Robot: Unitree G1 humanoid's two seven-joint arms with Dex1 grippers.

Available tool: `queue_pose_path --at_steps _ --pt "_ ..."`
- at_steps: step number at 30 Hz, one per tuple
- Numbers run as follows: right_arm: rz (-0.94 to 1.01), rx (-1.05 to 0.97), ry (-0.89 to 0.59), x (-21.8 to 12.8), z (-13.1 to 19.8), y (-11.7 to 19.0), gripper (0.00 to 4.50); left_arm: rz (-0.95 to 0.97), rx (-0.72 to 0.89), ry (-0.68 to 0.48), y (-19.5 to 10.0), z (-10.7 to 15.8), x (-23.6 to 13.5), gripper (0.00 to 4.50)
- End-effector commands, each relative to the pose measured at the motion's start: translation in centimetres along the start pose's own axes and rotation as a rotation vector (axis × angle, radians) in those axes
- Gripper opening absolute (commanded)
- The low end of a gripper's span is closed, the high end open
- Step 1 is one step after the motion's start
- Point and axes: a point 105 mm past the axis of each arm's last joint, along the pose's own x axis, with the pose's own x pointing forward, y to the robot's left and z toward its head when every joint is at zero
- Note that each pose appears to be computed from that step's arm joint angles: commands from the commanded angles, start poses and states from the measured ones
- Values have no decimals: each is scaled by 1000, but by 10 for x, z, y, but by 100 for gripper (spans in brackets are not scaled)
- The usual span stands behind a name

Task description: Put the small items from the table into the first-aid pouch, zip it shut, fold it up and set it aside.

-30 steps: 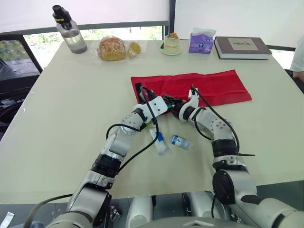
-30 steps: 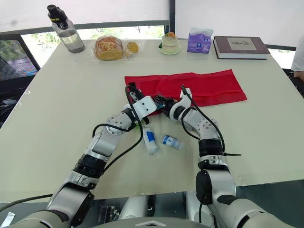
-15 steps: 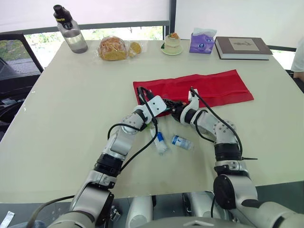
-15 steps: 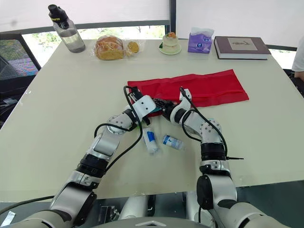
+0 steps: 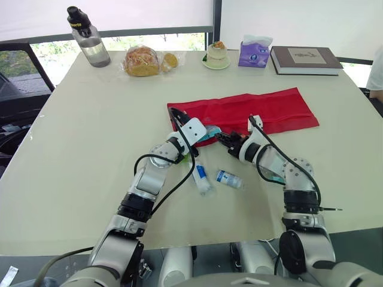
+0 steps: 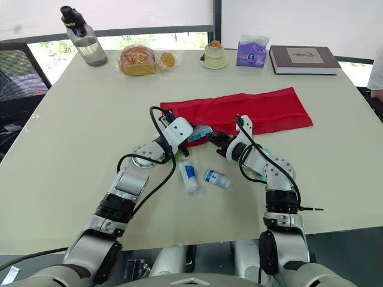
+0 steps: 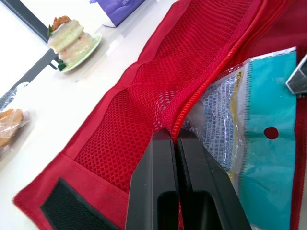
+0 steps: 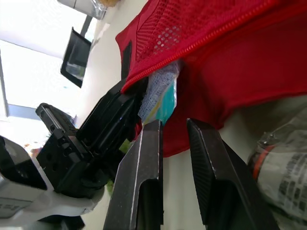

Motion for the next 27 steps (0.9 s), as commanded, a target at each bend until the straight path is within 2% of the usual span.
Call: queue_pose_path --at_steps 1,7,12,13,15,20,27 --pt "78 -200 -44 -10 19 21 86 -14 -101 -66 4 13 -3 0" --pt "121 -542 -11 -21 26 28 86 -28 -159 -63 11 8 -5 0" --pt "139 -735 6 -19 25 33 86 -54 -206 -76 16 7 -6 0" --pt "142 -765 6 -16 23 35 44 -58 -217 -79 17 6 -6 0" --pt "157 -819 15 -11 19 39 9 -70 -239 -84 19 5 -5 0" --pt "129 -892 29 4 16 38 9 -102 -259 -97 19 6 -4 0" --pt "58 -1018 116 21 7 16 9 -110 -287 -102 19 6 -2 0"
